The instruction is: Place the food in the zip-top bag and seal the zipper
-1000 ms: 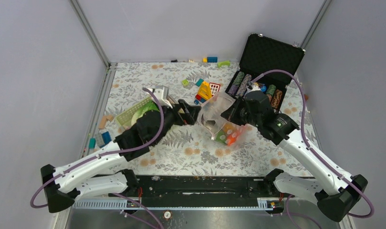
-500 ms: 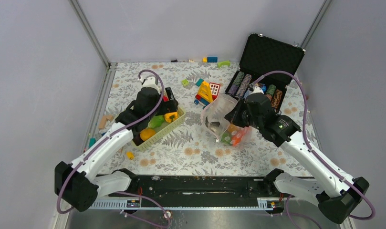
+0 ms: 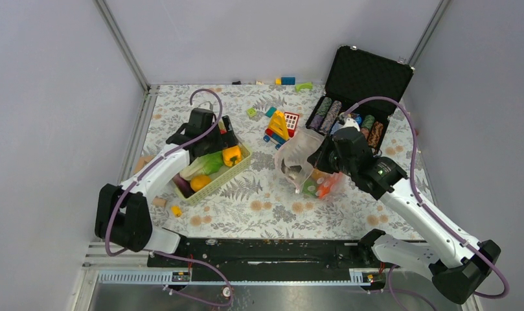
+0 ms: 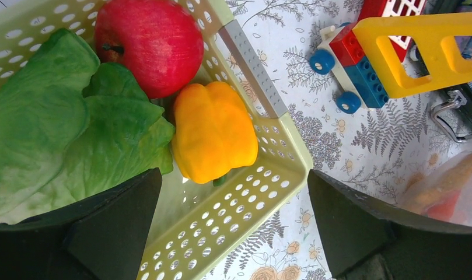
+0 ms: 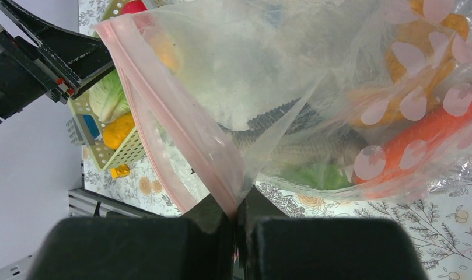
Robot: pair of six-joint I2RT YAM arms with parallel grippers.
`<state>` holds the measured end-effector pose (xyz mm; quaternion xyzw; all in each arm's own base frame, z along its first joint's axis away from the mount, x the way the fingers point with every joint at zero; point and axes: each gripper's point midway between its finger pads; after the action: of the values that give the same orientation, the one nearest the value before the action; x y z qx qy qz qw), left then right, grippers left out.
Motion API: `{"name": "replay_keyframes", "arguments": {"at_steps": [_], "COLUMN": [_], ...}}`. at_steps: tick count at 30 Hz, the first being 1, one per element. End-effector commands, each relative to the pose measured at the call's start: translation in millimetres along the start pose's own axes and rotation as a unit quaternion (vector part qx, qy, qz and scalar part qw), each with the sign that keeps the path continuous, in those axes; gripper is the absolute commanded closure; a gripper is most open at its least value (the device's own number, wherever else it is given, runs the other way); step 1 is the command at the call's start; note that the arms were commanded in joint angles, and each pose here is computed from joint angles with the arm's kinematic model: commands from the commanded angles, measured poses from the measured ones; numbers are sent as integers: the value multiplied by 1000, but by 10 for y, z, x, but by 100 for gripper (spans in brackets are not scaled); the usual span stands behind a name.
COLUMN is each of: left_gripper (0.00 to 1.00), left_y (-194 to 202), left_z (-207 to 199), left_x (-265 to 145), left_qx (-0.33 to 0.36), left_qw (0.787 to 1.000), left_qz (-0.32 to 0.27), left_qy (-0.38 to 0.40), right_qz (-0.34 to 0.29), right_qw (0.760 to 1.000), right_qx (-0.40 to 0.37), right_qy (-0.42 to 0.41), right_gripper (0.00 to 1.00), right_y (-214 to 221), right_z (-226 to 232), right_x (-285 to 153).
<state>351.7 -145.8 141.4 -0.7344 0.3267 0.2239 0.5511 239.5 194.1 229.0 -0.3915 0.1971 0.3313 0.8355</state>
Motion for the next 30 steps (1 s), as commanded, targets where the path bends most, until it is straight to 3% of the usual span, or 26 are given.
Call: {"name": "replay_keyframes", "arguments": {"at_steps": [1, 30], "left_gripper": [1, 17], "left_y": [-179, 264], "left_z": [-36, 97], "left_x": [46, 607], "left_qx": [-23, -30], "left_qw": [1000, 996], "left_qz": [-13, 80], "left_qy": [-6, -38], "right_qz": [-21, -12], "right_qw": [1000, 999], "right_qx": [-4, -4], "right_qy": [19, 35], "right_gripper": [100, 100], "right_y": [-75, -12], "right_z": [-95, -200], "right_x": [10, 85]}}
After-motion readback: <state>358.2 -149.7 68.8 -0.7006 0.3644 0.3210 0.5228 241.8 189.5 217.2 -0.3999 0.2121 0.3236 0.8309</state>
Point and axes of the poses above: each gripper's point midway between its finger pads, its own x axis out along the fingers, its own z axis along the line the jaws close on, y = z × x, and after that the axes turned 8 degrees about x, right-handed
